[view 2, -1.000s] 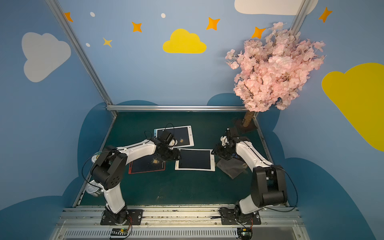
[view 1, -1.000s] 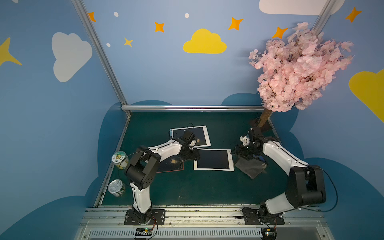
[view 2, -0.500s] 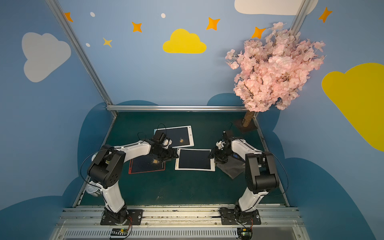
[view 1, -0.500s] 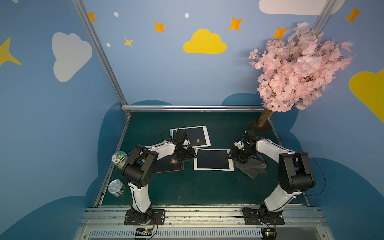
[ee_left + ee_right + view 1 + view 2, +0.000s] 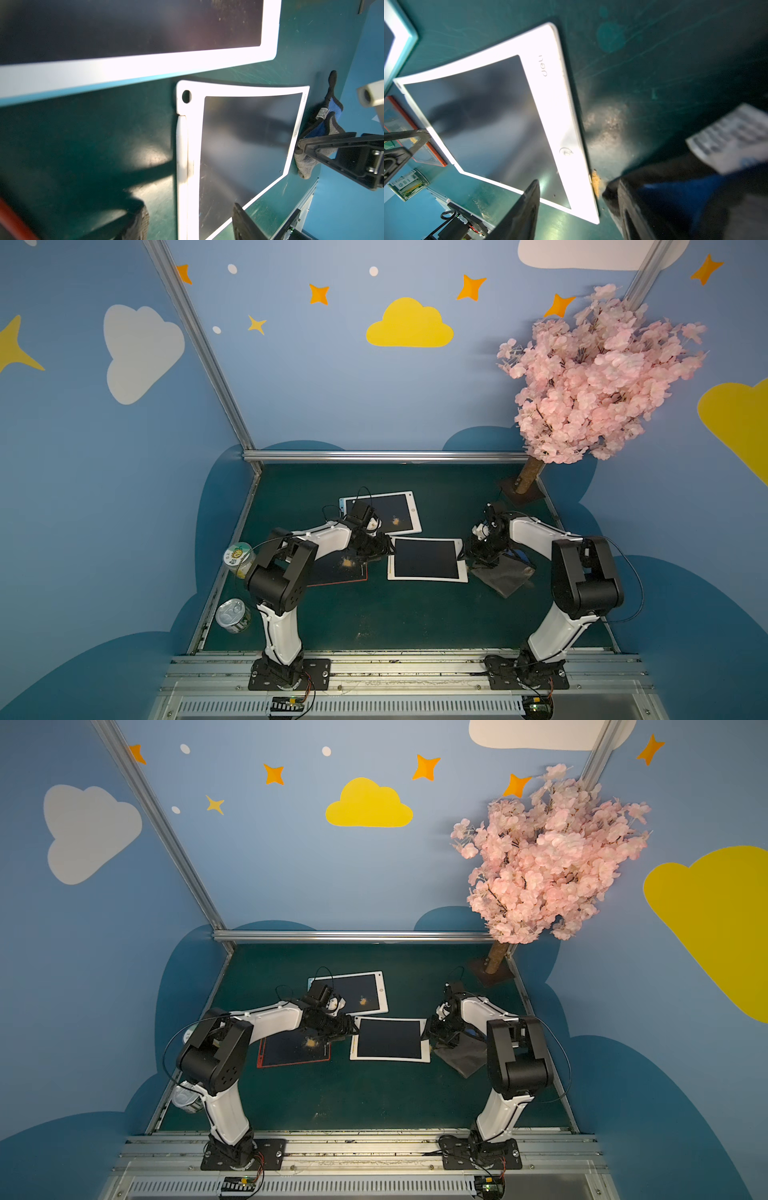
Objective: Wipe the drawing tablet
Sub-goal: Pick up the drawing tablet from the center of the board.
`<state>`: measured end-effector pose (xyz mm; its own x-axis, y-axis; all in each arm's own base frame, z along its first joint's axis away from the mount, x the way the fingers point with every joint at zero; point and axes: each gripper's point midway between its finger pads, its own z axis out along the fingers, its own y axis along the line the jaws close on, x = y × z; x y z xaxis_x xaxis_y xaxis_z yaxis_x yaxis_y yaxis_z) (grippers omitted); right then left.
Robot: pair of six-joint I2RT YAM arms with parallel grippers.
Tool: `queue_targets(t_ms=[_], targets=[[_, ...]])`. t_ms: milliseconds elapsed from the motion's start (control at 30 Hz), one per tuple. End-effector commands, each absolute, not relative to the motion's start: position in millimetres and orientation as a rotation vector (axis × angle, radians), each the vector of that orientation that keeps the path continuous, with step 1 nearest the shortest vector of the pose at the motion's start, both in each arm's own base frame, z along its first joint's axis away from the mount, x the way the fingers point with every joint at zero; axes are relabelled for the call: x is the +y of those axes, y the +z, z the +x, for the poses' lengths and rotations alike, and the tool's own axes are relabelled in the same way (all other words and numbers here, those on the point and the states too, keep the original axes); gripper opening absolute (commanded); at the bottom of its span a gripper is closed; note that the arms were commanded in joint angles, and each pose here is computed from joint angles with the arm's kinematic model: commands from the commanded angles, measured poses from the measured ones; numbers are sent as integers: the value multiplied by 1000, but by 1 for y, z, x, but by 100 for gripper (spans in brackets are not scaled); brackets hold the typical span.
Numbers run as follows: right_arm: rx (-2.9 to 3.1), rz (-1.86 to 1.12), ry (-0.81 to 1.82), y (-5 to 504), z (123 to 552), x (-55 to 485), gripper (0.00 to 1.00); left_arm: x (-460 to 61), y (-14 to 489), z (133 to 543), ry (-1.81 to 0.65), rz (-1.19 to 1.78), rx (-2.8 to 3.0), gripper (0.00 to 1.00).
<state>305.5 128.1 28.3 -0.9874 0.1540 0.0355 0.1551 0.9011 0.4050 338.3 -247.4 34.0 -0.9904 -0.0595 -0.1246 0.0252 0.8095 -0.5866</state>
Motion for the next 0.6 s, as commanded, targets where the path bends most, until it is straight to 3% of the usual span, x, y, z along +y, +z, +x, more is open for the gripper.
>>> queue_targets(t_ms=[0,567], targets=[[-3041,-243,-646,21,305,131,61,-245,13,332,-902,-55,2923,64],[-3016,-230,-717,18,302,140,61,-255,9,332,-923,-51,2940,64]])
